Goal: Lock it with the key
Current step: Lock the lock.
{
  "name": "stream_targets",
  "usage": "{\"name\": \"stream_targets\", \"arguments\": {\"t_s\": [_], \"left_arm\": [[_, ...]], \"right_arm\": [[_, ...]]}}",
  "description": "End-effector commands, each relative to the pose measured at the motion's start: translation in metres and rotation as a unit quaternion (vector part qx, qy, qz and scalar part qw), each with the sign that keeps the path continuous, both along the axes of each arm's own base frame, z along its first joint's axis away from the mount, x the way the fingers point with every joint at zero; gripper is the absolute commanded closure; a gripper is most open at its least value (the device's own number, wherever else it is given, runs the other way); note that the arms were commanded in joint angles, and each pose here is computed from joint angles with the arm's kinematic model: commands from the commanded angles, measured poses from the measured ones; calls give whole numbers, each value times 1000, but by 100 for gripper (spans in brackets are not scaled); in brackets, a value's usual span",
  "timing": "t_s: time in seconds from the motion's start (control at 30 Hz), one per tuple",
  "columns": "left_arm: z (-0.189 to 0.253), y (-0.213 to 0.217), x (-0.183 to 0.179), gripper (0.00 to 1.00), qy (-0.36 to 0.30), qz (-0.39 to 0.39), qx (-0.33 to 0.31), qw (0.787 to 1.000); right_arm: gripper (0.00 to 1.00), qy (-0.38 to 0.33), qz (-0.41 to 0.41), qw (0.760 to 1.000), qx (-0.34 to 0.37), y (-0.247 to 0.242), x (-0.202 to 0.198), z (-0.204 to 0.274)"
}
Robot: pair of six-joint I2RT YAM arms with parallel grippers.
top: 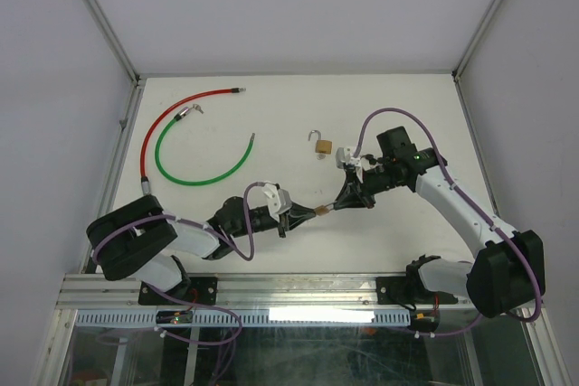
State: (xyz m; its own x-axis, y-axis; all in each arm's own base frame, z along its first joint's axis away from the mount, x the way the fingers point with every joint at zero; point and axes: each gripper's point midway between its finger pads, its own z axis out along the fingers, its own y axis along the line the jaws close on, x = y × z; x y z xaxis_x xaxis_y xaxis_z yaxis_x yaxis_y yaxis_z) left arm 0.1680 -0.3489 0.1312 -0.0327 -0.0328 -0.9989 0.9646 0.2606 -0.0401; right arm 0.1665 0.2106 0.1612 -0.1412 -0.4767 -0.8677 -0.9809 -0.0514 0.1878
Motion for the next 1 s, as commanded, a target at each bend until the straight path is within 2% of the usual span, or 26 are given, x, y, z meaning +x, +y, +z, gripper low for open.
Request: {"name": "stream_targets", "arguments": {"t_s": [0.0, 0.13, 0.27, 0.33, 0.43, 0.5, 0.6, 0.77, 0.87, 0.97], "left_arm": [[-37, 24, 5, 100, 4, 24, 67, 997], [-42, 24, 11, 100, 15, 37, 90, 995], [-41, 18, 26, 100, 35, 76, 115, 990], [-44, 17, 30, 100, 30, 97, 137, 985], [-31, 18, 29, 100, 14, 103, 128, 986], [-29, 19, 20, 100, 20, 83, 120, 989], [-24, 17, -5, 100, 71, -7, 90, 993], [-12, 21, -39, 100, 188, -171, 52, 966], [-17, 16, -45, 100, 222, -204, 61, 952], [-19, 16, -38, 100, 211, -178, 61, 959]], "right_arm": [[100, -26, -6, 1000, 13, -3, 6, 14], [100, -11, -7, 1000, 20, -1, 5, 16], [100, 36, -14, 999, 23, 4, 6, 14], [100, 68, -27, 997, 13, 5, 9, 11], [100, 85, -39, 996, -2, 5, 15, 7], [100, 71, -43, 996, -10, 3, 17, 5], [100, 1, -15, 1000, -6, -3, 12, 3], [100, -125, 18, 992, 29, -9, -1, 7], [100, -129, 18, 991, 35, -10, -3, 8], [100, -106, 10, 994, 33, -9, 0, 11]]}}
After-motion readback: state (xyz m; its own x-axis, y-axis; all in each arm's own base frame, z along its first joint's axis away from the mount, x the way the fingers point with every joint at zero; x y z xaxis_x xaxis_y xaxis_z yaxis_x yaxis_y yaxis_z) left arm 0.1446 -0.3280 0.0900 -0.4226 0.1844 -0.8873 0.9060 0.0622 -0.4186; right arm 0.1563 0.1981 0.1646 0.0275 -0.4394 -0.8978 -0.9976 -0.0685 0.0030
